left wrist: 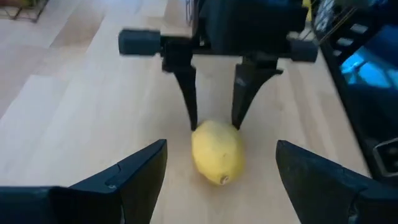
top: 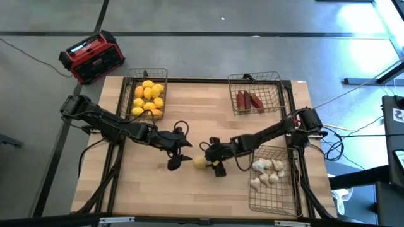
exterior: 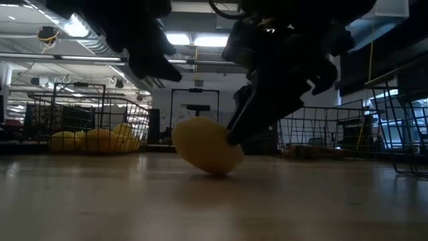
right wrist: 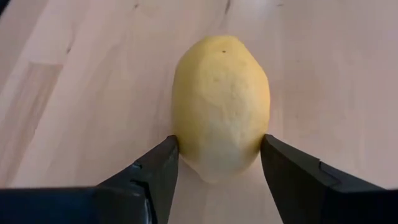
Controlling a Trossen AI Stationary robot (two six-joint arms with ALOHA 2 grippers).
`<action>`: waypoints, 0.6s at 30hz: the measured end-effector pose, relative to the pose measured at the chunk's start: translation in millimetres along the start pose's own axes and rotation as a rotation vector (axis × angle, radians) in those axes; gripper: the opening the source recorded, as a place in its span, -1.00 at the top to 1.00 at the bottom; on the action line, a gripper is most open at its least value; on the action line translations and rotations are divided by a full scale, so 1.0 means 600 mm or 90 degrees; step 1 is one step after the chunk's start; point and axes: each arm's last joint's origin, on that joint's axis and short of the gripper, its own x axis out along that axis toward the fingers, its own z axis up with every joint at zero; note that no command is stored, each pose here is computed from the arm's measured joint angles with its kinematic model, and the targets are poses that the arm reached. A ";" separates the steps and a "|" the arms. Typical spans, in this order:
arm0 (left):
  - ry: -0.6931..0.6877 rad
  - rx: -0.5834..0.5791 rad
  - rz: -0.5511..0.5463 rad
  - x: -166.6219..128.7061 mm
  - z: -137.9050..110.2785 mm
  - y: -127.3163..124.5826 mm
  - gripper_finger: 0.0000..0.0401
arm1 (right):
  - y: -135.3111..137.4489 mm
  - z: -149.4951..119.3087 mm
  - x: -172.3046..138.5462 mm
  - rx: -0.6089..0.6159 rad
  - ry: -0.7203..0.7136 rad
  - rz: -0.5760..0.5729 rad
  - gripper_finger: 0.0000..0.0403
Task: Sort produce into baskets
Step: Put the yellow lemon into the top left wire basket
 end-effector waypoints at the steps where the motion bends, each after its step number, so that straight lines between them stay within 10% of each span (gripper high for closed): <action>1: 0.006 0.009 0.007 0.000 -0.002 0.001 -0.47 | -0.002 0.000 0.000 0.001 -0.001 -0.007 -0.08; 18: 0.012 0.002 0.055 0.040 -0.019 0.006 -0.47 | -0.003 0.006 -0.003 0.005 -0.012 -0.029 -0.08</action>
